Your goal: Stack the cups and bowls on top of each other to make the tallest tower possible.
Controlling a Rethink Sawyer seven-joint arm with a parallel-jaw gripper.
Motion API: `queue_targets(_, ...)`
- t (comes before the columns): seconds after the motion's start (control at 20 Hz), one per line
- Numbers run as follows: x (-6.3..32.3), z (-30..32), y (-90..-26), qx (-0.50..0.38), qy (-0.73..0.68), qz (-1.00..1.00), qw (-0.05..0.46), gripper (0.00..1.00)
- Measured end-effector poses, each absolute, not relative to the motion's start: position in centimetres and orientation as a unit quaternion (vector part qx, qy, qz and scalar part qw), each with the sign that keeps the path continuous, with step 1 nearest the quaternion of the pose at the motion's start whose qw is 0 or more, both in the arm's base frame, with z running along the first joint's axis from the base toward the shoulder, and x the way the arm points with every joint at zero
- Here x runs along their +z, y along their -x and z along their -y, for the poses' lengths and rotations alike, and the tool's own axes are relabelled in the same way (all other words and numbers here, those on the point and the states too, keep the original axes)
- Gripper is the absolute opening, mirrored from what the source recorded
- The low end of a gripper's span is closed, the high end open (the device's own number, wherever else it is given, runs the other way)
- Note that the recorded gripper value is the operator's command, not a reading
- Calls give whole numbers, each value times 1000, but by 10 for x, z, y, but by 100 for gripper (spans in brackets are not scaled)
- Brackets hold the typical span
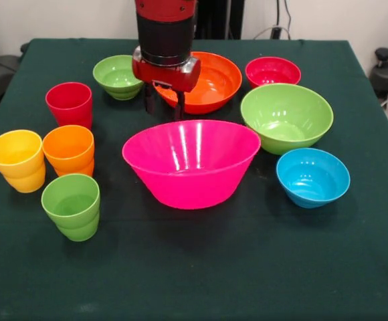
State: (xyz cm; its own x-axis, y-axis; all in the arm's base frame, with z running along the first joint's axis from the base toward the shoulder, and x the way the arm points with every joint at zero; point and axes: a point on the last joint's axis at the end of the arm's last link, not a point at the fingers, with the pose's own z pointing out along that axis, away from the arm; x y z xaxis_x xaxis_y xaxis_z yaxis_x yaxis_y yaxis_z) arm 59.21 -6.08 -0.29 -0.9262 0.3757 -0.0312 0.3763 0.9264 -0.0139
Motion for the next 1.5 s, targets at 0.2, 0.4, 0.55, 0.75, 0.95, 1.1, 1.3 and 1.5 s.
queue_targets(0.2, 12, 48, -597, -11, -180, -984, 7, 100)
queue_targets(0.4, 26, 41, -603, -16, -172, -985, 8, 100)
queue_targets(0.55, 40, 36, -609, -19, -166, -986, 16, 100)
queue_targets(0.75, 55, 33, -616, -22, -161, -986, 30, 100)
queue_targets(0.95, 66, 35, -621, -25, -161, -986, 40, 100)
queue_targets(1.1, 71, 40, -622, -26, -165, -985, 45, 100)
queue_targets(1.3, 70, 48, -622, -26, -171, -984, 44, 100)
queue_targets(1.5, 65, 58, -621, -24, -180, -983, 41, 100)
